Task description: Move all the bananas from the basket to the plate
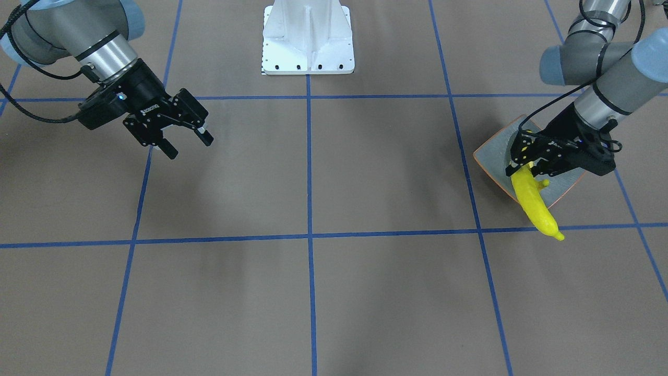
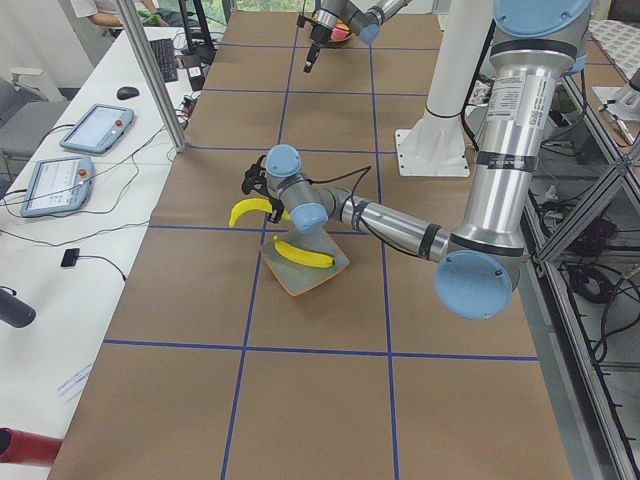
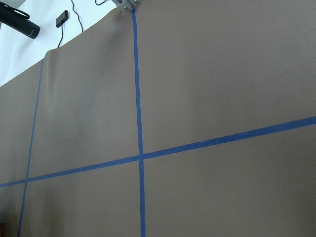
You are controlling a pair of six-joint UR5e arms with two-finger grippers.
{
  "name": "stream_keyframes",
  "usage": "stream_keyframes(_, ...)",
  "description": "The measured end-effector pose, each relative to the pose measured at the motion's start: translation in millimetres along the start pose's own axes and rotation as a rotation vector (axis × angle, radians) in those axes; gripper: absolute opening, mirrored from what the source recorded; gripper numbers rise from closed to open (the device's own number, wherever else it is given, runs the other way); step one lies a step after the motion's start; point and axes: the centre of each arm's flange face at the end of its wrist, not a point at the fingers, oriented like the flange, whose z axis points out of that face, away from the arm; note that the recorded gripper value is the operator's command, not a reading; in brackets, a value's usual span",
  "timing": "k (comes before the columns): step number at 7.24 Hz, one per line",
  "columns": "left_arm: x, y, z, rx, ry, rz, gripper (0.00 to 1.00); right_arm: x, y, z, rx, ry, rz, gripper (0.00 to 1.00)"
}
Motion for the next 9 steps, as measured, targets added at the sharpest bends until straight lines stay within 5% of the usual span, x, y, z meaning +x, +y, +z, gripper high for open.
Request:
stream_keyframes(2, -28, 15, -4, -0.001, -0.061, 0.018, 0.00, 58, -18, -30, -0.010, 0.073, -0.141, 1.00)
stream_keyframes(6, -72, 36, -13, 0.019, -0.188, 0.098, 0.00, 127, -32, -62, -0.044, 0.153, -0.265, 1.00)
stream_keyframes(9, -72, 48, -36, -0.051, -0.413, 0.184, 0.00, 135, -37, -73, -0.028, 0.165, -0.276, 1.00)
